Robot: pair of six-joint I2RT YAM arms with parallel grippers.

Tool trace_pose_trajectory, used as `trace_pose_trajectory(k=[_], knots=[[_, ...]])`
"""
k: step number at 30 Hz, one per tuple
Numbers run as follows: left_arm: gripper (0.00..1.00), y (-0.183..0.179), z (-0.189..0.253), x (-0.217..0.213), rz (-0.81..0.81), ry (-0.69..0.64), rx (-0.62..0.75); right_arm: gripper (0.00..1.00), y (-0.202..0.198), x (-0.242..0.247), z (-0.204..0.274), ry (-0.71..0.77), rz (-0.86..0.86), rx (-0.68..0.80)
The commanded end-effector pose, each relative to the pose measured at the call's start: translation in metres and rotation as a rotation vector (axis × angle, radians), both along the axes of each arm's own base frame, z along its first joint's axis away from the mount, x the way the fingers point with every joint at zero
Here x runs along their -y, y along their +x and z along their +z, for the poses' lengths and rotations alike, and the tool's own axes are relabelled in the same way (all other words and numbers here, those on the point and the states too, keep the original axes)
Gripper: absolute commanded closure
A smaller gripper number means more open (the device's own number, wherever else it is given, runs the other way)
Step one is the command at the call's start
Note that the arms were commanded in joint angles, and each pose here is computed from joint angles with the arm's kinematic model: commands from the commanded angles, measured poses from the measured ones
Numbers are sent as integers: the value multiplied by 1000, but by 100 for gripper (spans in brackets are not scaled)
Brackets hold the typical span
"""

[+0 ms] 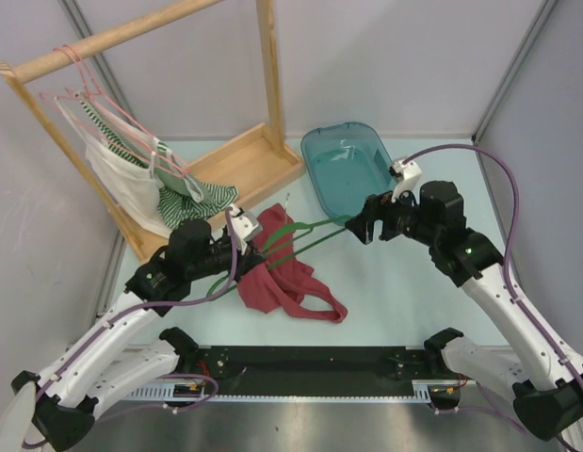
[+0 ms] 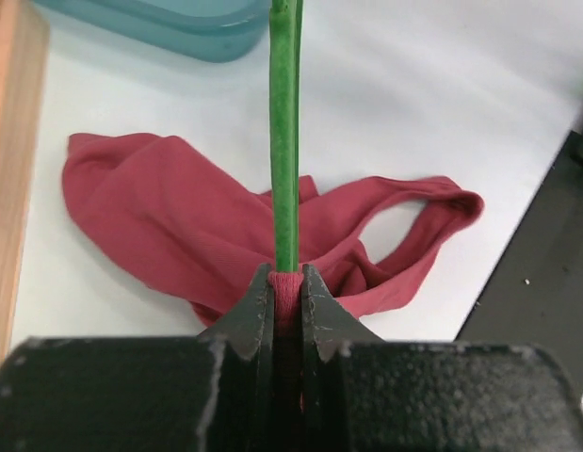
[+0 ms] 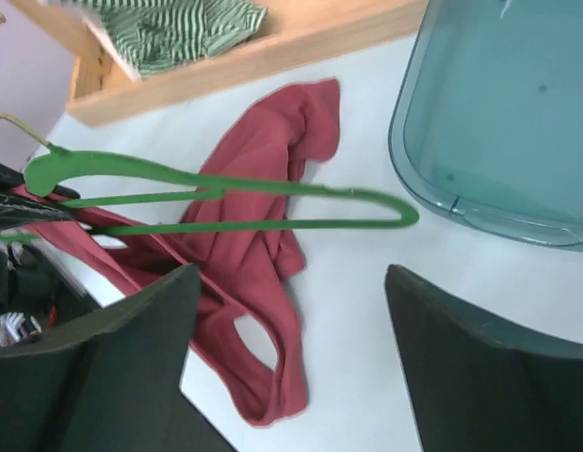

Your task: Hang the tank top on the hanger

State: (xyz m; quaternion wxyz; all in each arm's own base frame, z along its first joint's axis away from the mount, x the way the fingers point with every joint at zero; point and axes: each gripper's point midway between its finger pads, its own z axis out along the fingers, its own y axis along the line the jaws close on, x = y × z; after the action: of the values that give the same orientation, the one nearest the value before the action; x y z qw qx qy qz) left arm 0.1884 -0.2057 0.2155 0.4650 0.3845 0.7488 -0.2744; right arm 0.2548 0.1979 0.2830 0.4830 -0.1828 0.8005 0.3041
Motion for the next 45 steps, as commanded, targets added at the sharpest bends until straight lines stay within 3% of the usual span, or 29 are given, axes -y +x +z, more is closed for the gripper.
trace_pose_trajectory(k=[1,7,14,23,31,33,45], knots=[[100,25,17,-10,134,-40,70,21,-13,-2,-26,84,-88,-83],[100,32,17,-16,173,-52,57,33,-55,-42,-136,-92,-87,-285],[100,28,21,-13,145,-79,60,41,-65,-51,-196,-234,-148,-365],[100,28,19,-14,148,-73,53,48,-97,-78,-201,-243,-34,-402],[100,27,21,-15,150,-78,60,51,-105,-67,-222,-308,-59,-438],[100,27,21,-15,152,-78,60,56,-107,-66,-223,-318,-51,-444],[100,28,23,-15,155,-81,63,63,-133,-71,-228,-379,58,-482]])
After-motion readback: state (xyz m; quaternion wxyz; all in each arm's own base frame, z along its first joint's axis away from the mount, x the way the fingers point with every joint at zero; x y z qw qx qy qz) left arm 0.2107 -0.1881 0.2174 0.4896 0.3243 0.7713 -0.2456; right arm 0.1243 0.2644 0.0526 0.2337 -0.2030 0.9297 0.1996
